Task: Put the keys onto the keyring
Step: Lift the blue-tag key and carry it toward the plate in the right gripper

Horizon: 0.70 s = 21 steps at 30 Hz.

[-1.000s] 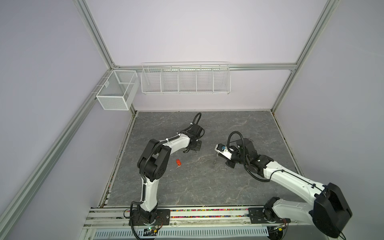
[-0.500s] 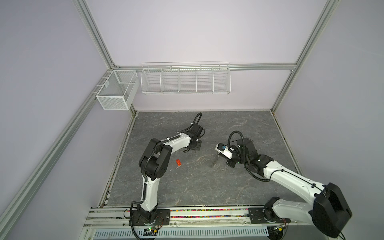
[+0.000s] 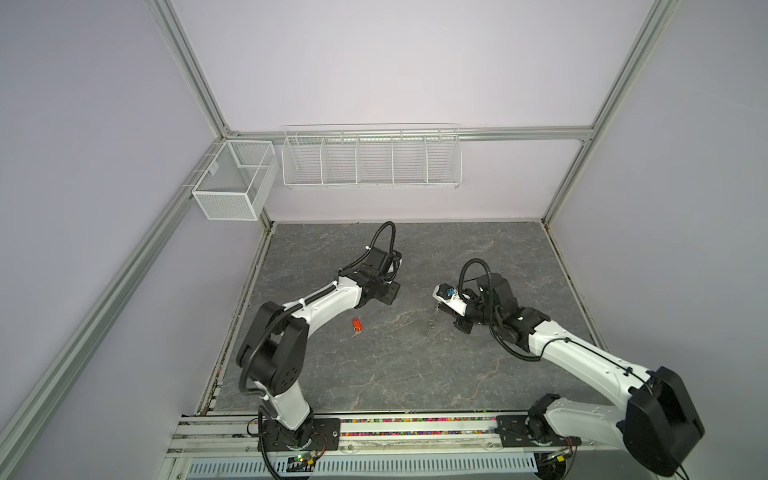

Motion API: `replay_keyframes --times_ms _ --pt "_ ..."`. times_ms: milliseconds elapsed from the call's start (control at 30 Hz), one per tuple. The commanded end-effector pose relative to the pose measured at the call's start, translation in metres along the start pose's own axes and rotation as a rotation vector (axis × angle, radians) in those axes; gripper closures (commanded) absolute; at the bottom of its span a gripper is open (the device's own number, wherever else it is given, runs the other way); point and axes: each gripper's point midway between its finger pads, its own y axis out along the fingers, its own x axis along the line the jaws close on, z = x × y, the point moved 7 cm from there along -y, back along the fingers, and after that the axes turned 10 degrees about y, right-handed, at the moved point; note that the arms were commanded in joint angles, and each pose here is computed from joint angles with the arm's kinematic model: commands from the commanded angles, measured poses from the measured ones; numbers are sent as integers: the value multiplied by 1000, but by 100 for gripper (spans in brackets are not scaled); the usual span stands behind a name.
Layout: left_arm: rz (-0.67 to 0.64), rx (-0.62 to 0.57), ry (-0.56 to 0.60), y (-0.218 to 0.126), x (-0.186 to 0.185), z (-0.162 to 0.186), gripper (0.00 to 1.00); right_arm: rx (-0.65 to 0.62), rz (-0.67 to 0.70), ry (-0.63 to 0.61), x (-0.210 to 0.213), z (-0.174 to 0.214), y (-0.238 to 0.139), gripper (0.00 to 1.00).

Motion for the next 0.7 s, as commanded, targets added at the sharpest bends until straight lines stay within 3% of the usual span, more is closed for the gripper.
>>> replay_keyframes --times_ms 0,400,667 --pt "113 -149 181 -21 -14 -11 100 -55 -36 -12 2 -16 -9 93" --pt "457 -573 520 -81 -66 1 100 -94 -6 -15 2 -22 -19 93" --pt "594 -735 588 -101 -82 5 100 -111 29 -75 8 -22 -20 93"
